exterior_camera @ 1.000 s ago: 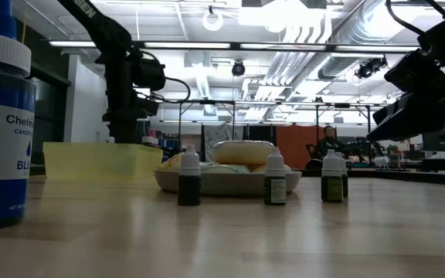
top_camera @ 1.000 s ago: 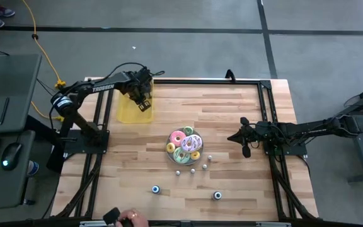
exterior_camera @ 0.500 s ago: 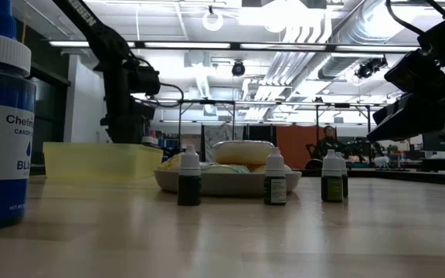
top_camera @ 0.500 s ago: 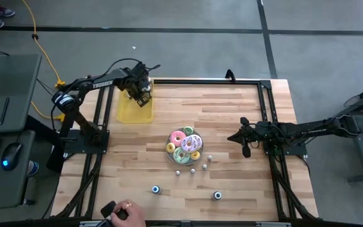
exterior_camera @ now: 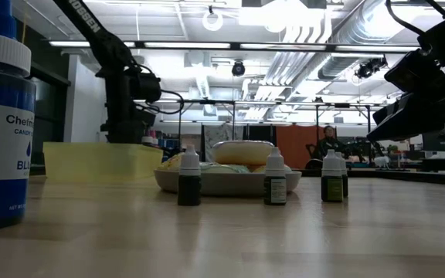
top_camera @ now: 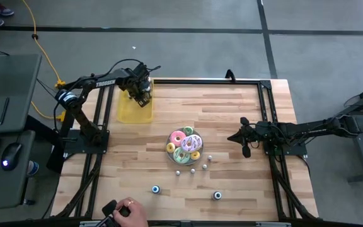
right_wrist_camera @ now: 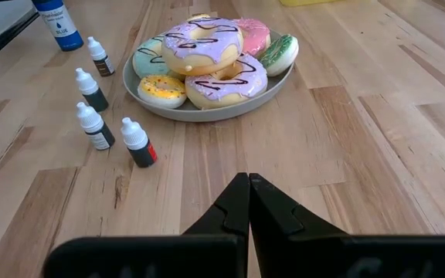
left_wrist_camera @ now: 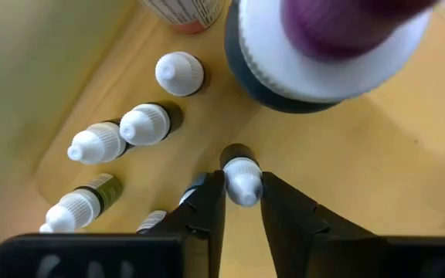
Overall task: Pick & Place food coloring
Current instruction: Put the small food coloring bottle into the yellow bin, then put the small brown food coloring bottle into the yellow bin
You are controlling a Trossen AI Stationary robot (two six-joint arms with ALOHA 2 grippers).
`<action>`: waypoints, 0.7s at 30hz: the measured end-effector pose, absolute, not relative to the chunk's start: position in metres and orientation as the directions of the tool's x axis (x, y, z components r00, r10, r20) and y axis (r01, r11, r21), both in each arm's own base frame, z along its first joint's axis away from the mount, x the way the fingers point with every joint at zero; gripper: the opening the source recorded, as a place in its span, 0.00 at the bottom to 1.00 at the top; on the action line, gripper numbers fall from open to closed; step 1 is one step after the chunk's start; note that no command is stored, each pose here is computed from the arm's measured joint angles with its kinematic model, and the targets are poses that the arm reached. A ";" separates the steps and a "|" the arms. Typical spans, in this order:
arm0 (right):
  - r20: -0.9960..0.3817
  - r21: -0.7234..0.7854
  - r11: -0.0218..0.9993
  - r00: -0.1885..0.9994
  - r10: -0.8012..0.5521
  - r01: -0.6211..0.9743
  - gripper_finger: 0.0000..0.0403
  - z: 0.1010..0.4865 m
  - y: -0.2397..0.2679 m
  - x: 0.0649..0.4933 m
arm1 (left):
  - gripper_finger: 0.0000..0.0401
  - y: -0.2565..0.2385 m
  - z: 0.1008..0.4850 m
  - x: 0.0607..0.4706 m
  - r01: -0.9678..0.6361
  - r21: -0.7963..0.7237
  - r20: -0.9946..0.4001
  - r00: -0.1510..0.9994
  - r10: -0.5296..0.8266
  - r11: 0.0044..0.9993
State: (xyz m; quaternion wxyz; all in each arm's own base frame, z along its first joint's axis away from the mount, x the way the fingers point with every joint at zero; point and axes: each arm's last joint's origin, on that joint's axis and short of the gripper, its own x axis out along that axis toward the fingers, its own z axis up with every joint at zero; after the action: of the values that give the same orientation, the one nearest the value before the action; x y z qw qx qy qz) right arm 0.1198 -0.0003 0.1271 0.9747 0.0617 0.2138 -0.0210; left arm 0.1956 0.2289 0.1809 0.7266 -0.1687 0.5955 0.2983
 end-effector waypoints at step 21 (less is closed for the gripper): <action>-0.419 0.111 0.992 0.908 -0.015 0.067 0.00 0.127 0.000 0.120 | 0.39 0.236 0.205 0.203 -0.636 0.169 -0.955 0.085 0.286 0.753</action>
State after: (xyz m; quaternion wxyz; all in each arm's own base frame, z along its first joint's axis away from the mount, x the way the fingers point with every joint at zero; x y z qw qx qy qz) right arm 0.1199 -0.0003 0.1271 0.9747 0.0616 0.2138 -0.0210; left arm 0.2026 0.2357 0.2054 0.7216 -0.1471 0.5963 0.3195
